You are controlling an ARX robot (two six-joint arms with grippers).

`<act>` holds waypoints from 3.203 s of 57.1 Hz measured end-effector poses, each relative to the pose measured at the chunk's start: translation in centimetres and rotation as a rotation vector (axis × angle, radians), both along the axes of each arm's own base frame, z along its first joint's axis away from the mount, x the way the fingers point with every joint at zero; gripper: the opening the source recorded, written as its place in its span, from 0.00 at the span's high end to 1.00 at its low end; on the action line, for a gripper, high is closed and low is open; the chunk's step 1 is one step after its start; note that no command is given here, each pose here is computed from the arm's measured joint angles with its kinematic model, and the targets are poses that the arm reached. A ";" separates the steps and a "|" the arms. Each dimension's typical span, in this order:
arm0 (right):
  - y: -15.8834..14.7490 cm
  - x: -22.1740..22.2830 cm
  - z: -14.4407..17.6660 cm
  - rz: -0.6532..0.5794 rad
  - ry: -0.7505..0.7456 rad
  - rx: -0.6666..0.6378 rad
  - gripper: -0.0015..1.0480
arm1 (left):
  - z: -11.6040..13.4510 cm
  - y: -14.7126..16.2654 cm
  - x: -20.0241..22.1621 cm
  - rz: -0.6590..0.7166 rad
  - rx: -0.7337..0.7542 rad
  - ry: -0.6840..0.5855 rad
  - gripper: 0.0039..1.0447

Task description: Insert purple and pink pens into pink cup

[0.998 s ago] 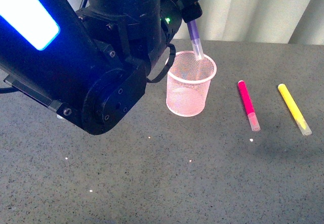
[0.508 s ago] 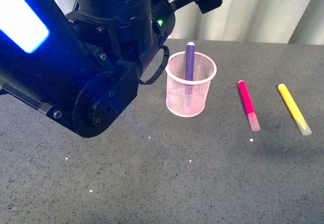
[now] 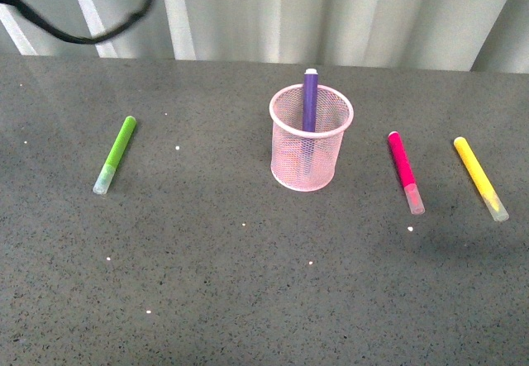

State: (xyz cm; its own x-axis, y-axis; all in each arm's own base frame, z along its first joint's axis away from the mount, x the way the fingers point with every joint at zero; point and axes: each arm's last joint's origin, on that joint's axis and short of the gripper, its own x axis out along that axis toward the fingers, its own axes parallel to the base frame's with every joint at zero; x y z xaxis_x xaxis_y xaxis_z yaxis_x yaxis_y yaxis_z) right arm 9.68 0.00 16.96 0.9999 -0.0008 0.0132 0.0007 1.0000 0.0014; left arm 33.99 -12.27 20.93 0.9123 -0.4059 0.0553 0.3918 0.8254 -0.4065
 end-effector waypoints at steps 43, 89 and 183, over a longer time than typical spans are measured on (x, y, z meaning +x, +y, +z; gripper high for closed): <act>0.0 0.0 0.0 0.000 0.000 0.000 0.07 | 1.3 14.5 -10.1 0.425 0.288 -0.003 0.29; 0.0 0.0 0.0 0.000 0.000 0.000 0.07 | -3.3 12.3 -19.1 0.422 0.418 -0.025 0.97; 0.0 0.0 0.0 0.000 0.000 0.000 0.07 | -3.9 12.3 -24.3 0.428 0.414 -0.050 0.97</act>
